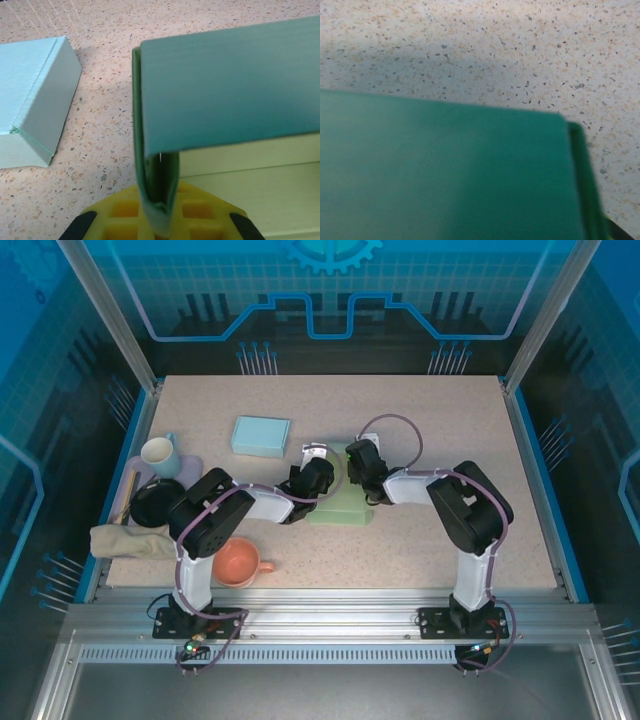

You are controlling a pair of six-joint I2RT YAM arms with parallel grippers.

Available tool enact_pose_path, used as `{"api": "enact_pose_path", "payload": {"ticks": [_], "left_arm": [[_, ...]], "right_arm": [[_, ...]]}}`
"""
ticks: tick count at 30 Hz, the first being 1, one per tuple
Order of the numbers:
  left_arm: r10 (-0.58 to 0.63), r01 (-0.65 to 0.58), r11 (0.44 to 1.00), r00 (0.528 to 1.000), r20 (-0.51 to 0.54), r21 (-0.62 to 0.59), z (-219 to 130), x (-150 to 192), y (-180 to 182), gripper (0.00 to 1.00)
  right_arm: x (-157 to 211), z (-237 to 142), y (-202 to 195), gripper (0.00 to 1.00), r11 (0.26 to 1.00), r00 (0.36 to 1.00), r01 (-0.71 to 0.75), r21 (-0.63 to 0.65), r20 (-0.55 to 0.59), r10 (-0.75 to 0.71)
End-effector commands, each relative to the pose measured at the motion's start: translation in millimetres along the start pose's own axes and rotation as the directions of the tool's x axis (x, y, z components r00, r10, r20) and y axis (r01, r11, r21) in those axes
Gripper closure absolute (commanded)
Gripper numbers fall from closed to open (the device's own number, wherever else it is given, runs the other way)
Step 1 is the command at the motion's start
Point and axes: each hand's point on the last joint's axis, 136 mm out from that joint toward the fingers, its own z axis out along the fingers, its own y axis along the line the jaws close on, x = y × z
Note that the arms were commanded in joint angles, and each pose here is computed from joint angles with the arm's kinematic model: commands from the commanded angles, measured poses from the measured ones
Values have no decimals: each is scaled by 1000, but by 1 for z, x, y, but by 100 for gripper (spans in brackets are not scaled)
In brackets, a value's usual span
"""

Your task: Fold the paper box

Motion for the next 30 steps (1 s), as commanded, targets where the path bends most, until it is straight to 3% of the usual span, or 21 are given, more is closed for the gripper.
{"api": "enact_pose_path", "payload": {"ticks": [1, 7, 11, 20, 22, 27, 30], "left_arm": [[77, -80, 996, 995, -64, -33, 3, 23, 9, 100], [76, -78, 996, 995, -63, -37, 3, 23, 10, 100], [75, -78, 996, 995, -65, -39, 3, 23, 10, 100], [78, -82, 996, 994, -73, -42, 5, 23, 9, 100], [81, -84, 996, 994, -75, -41, 5, 24, 9, 100], [83, -86, 995, 994, -76, -41, 5, 23, 8, 100], [83, -86, 995, 994, -77, -42, 6, 23, 8, 100]], "right_arm": [[-6, 6, -2, 69, 999, 999, -34, 13, 16, 33], [0, -2, -45, 78, 971, 997, -73, 228, 22, 70], [-2, -18, -73, 78, 912, 997, -69, 405, 56, 51], [-3, -28, -79, 74, 885, 995, -91, 457, 79, 62], [-5, -28, -73, 73, 901, 995, -92, 424, 74, 67], [-7, -16, -11, 65, 997, 995, -72, 40, 71, 69], [-10, -19, 10, 62, 997, 995, -44, -71, 88, 50]]}}
